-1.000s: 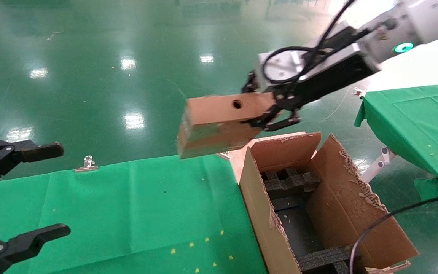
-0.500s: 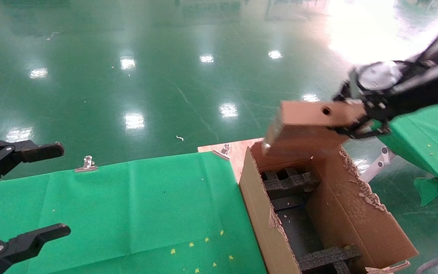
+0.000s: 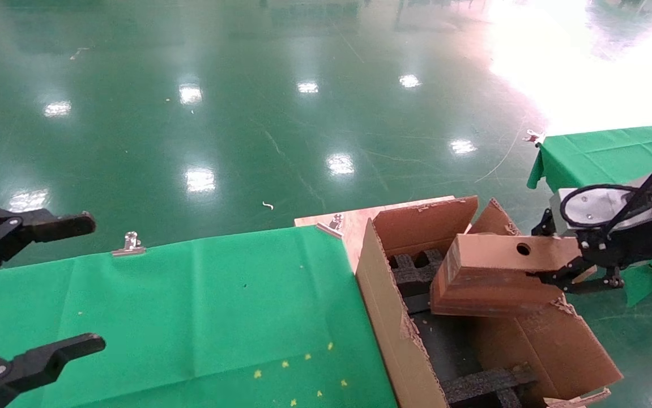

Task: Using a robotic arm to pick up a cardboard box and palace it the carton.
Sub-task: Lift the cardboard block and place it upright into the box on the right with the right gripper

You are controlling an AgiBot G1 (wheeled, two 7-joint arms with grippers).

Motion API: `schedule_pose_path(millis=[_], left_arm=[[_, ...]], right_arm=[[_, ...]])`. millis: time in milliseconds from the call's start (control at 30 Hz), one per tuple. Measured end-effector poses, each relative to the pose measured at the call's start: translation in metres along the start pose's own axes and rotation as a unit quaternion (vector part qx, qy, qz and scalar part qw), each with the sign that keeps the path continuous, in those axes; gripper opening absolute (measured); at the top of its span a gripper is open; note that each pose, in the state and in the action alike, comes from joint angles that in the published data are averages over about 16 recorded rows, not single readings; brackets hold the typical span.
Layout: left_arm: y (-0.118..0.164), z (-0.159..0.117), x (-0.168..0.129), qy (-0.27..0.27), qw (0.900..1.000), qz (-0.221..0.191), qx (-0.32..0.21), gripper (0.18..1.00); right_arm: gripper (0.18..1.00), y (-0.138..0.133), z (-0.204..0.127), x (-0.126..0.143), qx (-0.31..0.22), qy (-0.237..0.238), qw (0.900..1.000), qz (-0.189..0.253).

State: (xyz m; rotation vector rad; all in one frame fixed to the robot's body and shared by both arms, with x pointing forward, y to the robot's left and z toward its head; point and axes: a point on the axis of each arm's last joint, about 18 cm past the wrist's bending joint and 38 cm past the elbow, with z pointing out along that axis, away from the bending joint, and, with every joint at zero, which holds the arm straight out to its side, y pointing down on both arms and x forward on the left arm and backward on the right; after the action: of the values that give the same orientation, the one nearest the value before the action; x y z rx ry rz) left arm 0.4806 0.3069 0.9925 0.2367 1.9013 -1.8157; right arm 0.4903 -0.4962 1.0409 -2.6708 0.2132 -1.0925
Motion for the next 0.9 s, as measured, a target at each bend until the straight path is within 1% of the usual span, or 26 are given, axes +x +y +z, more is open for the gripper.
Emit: schedule_pose_path(millis=[133, 267, 367, 500, 600, 700, 767, 900], left_arm=[[0.000, 0.000, 0.000, 0.000, 1.0000, 0.000, 0.000, 1.001], [0.000, 0.000, 0.000, 0.000, 1.0000, 0.000, 0.000, 1.001], [0.000, 0.000, 0.000, 0.000, 1.0000, 0.000, 0.000, 1.001], [0.000, 0.000, 0.000, 0.000, 1.0000, 0.000, 0.000, 1.001], [0.000, 0.000, 0.000, 0.000, 1.0000, 0.000, 0.000, 1.001], [0.000, 0.000, 0.000, 0.000, 1.0000, 0.000, 0.000, 1.001], [0.000, 0.000, 0.000, 0.000, 1.0000, 0.000, 0.000, 1.001], [0.000, 0.000, 0.000, 0.000, 1.0000, 0.000, 0.000, 1.001]], right_arm=[[0.396, 0.002, 0.003, -0.002, 0.000, -0.002, 1.000, 0.007], [0.395, 0.005, 0.009, -0.003, -0.001, 0.002, 1.000, 0.031], [0.395, 0.008, 0.015, -0.003, -0.003, 0.009, 0.998, 0.063], [0.394, 0.016, 0.025, -0.007, -0.007, 0.022, 0.992, 0.127], [0.394, 0.022, 0.033, -0.012, -0.011, 0.035, 0.982, 0.186], [0.394, 0.029, 0.041, -0.017, -0.014, 0.049, 0.967, 0.248], [0.393, 0.034, 0.045, -0.021, -0.015, 0.059, 0.956, 0.288], [0.393, 0.041, 0.053, -0.030, -0.016, 0.076, 0.928, 0.364]])
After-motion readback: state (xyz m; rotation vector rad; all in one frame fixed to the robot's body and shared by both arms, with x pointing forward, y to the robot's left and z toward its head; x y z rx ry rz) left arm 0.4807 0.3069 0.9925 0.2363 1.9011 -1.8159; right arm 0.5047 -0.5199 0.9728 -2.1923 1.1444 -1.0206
